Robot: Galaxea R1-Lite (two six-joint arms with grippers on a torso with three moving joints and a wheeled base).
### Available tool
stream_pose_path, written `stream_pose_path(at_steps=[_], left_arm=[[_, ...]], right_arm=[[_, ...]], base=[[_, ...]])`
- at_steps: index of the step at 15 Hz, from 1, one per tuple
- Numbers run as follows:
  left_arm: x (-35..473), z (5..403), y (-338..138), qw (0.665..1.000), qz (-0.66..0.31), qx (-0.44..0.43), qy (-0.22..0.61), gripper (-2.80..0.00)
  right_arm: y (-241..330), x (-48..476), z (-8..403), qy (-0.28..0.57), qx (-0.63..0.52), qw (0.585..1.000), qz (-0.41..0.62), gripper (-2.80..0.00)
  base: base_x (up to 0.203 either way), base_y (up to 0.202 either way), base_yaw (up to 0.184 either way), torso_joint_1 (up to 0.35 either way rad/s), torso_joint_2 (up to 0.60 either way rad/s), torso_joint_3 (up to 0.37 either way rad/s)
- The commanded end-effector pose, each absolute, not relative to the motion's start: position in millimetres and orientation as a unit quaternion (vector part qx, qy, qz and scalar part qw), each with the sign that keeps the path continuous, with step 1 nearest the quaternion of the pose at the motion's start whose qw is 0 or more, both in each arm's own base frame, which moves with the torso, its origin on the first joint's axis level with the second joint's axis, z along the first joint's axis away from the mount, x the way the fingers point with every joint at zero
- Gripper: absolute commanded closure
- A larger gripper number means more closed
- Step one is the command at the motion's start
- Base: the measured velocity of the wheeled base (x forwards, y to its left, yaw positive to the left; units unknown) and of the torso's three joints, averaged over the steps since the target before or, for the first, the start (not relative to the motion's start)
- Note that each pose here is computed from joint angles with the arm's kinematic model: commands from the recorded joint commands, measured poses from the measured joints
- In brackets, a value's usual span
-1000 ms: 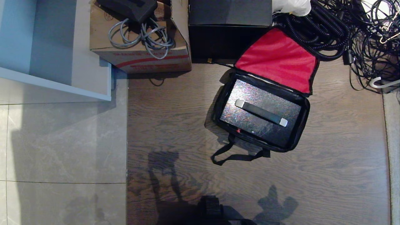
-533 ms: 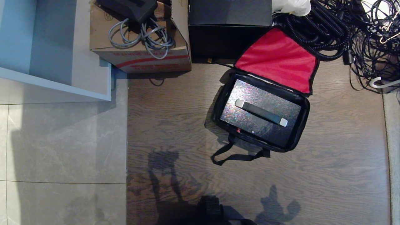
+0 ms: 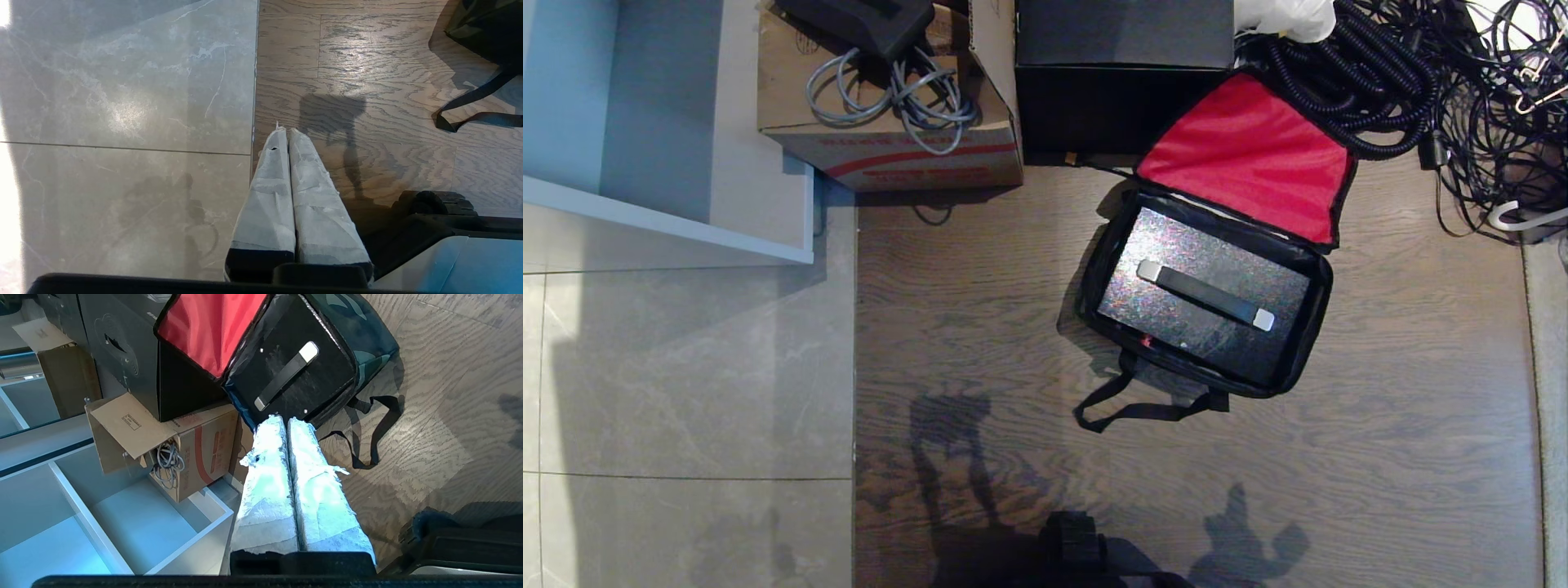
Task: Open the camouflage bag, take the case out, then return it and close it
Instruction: Grip the handle
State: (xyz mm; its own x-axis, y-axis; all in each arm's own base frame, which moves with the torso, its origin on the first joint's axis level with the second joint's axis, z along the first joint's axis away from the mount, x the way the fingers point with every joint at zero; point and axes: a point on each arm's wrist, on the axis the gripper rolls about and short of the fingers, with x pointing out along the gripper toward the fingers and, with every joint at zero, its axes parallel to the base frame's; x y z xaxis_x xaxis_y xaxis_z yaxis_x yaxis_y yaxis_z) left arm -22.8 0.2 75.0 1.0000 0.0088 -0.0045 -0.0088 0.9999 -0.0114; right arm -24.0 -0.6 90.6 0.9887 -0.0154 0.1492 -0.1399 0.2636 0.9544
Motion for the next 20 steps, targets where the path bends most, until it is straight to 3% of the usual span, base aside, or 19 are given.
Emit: stream_pose_path(at_steps=[1, 20], left_arm=[[-22.8, 75.0, 0.2, 1.0, 0.005, -0.006, 0.002, 0.0], [-22.8, 75.0, 0.2, 1.0, 0.005, -0.006, 0.002, 0.0]], right_arm=[[-0.6, -20.3, 79.6, -0.047, 0.609, 0.791, 0.026, 0.0], [-0.6, -20.3, 79.6, -0.047, 0.609, 0.791, 0.026, 0.0]], base=[[0.0, 0.0, 0.0, 0.0, 0.0, 0.0], [0.0, 0.0, 0.0, 0.0, 0.0, 0.0]])
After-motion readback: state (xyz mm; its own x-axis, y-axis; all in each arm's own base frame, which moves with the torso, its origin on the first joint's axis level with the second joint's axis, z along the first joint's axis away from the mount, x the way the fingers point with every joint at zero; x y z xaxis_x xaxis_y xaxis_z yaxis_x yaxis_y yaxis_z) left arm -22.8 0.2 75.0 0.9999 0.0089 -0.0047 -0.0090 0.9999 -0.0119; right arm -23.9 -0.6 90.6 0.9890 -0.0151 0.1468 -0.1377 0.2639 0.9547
